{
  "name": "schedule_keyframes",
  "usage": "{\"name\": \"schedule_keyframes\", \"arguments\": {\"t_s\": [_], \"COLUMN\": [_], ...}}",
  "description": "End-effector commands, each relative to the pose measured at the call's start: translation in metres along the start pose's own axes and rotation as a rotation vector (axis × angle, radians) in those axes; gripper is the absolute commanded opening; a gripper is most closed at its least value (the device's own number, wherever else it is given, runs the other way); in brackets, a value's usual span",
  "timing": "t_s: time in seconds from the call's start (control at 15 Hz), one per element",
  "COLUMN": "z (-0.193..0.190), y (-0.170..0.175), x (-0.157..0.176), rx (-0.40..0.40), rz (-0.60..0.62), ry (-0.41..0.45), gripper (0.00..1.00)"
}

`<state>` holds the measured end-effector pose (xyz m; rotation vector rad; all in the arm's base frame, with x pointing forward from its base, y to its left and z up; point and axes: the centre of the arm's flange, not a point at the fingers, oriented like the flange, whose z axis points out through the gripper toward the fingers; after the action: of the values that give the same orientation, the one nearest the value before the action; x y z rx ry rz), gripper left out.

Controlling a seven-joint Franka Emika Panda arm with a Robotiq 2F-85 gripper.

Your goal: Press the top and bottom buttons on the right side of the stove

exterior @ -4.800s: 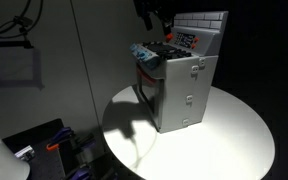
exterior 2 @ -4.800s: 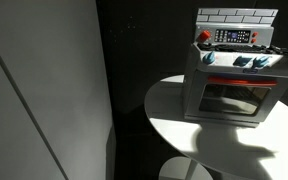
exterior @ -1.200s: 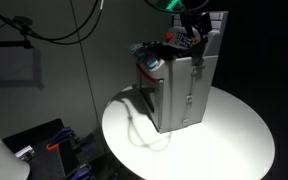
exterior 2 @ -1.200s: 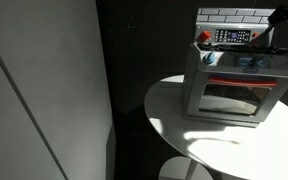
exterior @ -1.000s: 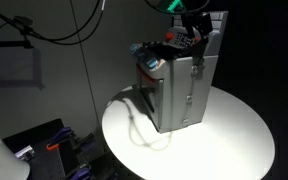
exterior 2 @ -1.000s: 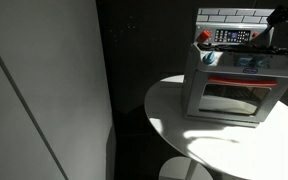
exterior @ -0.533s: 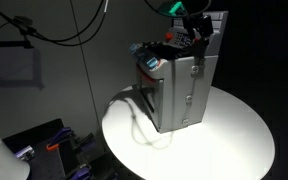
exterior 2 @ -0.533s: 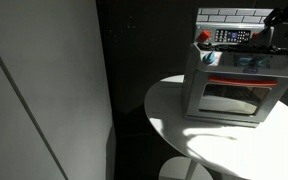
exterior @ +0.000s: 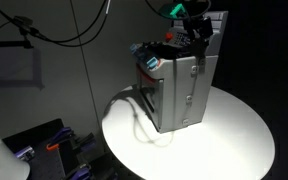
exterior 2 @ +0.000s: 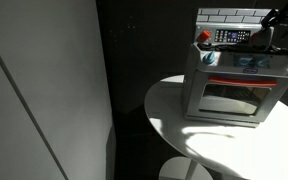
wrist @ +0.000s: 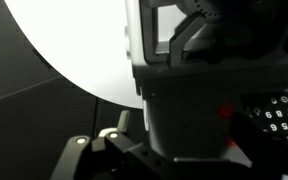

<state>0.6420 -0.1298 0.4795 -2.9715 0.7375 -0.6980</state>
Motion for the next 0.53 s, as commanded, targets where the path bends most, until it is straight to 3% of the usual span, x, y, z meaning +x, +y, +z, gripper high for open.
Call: {"name": "schedule_keyframes", "arguments": {"t_s": [0.0, 0.47], "z": [-0.0007, 0.0019], "y": [-0.0068, -0.0093], "x": [0.0124, 0.0185], "rx": [0.003, 0.002], "rz": [0.020, 0.017], "ry": [-0.001, 0.011], "gripper": [1.00, 1.00]}}
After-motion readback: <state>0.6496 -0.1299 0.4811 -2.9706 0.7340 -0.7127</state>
